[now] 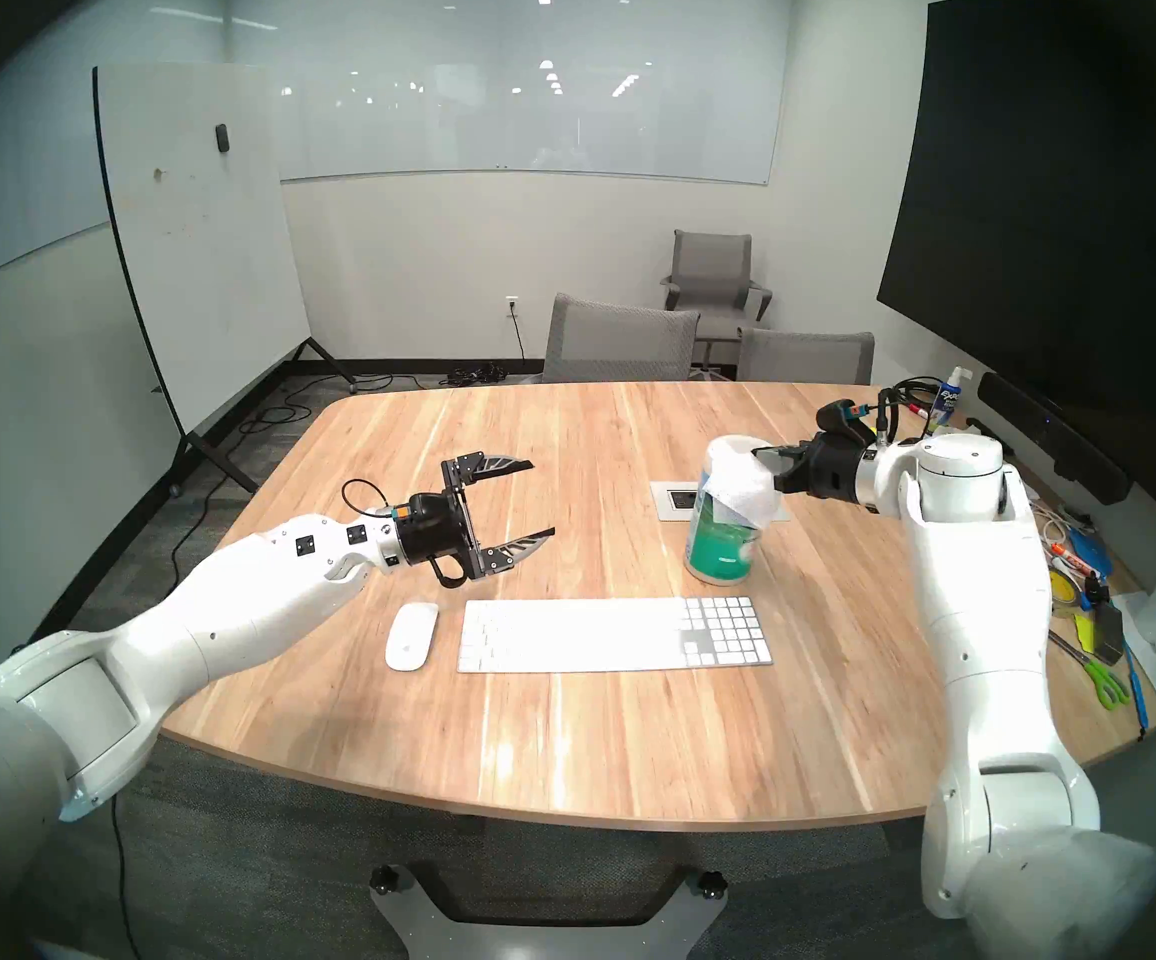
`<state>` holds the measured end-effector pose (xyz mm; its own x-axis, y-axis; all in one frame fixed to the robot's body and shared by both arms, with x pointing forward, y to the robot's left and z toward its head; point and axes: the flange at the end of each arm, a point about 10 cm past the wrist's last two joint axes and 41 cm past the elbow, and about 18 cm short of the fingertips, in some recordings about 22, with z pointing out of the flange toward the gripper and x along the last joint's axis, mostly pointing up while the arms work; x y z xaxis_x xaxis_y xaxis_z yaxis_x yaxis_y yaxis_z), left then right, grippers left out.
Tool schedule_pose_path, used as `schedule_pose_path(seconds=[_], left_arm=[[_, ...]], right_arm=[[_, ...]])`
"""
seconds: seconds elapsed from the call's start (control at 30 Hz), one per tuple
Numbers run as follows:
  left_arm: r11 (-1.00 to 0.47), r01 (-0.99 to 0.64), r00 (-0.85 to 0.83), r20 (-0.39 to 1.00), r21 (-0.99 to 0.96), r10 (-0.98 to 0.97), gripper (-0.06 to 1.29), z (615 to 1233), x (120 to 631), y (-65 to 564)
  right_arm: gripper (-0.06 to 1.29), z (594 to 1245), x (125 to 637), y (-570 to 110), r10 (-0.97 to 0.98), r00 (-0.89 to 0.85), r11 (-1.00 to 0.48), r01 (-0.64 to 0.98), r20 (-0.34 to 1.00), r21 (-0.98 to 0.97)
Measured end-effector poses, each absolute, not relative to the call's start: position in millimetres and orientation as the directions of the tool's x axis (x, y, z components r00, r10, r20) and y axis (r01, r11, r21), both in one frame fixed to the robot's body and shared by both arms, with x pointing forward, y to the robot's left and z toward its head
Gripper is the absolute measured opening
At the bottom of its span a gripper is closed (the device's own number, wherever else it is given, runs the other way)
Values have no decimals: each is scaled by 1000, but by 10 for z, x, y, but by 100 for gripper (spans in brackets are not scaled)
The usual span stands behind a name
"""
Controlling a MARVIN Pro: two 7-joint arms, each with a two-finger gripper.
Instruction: Wipe the keyboards and mice with a disinfecting wipe, then set the wipe down
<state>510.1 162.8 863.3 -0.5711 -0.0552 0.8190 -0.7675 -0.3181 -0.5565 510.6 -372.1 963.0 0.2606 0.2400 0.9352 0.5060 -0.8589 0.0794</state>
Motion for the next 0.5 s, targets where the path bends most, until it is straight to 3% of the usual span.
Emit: schedule_pose_path(seconds=[0.5], left_arm=[[-314,-809,-488,866,-497,-111,127,8233,5189,1464]], right_arm=[[-3,9630,5105,-3722,240,261,-859,506,935,79]])
